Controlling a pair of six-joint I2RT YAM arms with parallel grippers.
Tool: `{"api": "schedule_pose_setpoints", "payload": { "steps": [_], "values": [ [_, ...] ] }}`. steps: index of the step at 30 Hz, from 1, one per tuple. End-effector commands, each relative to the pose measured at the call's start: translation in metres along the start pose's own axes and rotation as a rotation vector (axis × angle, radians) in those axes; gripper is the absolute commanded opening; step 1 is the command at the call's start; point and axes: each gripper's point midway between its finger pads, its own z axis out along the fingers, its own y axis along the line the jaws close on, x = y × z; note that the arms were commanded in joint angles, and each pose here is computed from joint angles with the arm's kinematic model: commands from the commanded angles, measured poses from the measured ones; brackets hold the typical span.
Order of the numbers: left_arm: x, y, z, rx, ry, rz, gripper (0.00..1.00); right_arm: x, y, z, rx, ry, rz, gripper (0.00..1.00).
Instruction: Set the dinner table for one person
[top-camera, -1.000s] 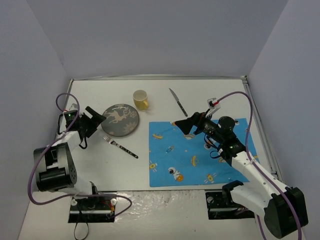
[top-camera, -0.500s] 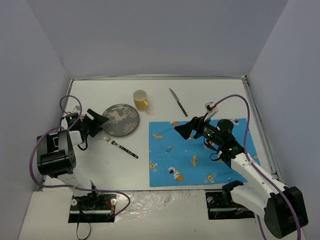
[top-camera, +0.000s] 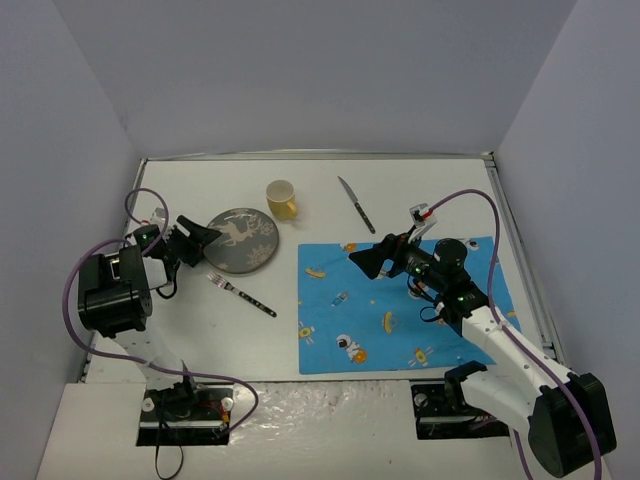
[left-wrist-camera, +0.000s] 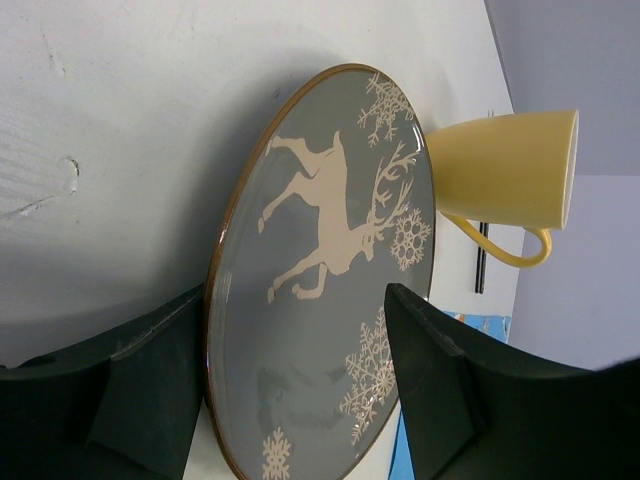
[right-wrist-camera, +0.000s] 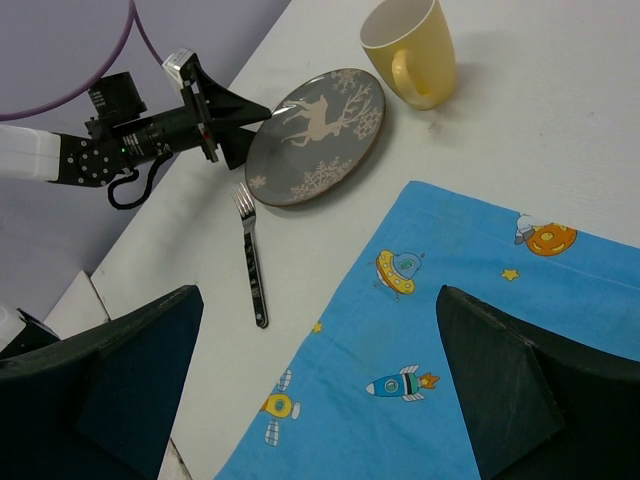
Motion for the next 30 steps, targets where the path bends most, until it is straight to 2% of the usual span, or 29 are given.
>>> {"api": "schedule_pose_setpoints", "payload": {
  "steps": [1,7,12,14,16,17,25,30],
  "values": [
    [0.034,0.048,0.003,-0.153,0.079,-0.070,0.60,-0.025,0.014,0.000,-0.044,-0.091,-0.075,1.00],
    [0.043,0.051,0.006,-0.155,0.107,-0.066,0.55,-0.025,0.013,0.000,-0.041,-0.092,-0.076,1.00],
    [0.040,0.048,0.005,-0.150,0.098,-0.059,0.30,-0.025,0.013,-0.001,-0.040,-0.093,-0.078,1.00],
    [0.039,0.045,0.004,-0.148,0.096,-0.059,0.14,-0.026,0.014,-0.002,-0.037,-0.097,-0.081,1.00],
    [0.036,0.041,0.003,-0.142,0.087,-0.058,0.02,-0.027,0.014,-0.003,-0.036,-0.098,-0.083,1.00],
    [0.033,0.037,0.002,-0.134,0.079,-0.057,0.00,-0.028,0.014,-0.003,-0.035,-0.099,-0.084,1.00],
    [0.010,-0.025,-0.012,0.051,-0.004,-0.110,0.00,-0.036,0.018,-0.005,-0.030,-0.103,-0.096,1.00],
    [-0.001,-0.069,-0.034,0.142,-0.034,-0.064,0.00,-0.045,0.023,-0.009,-0.023,-0.114,-0.110,1.00]
  ]
}}
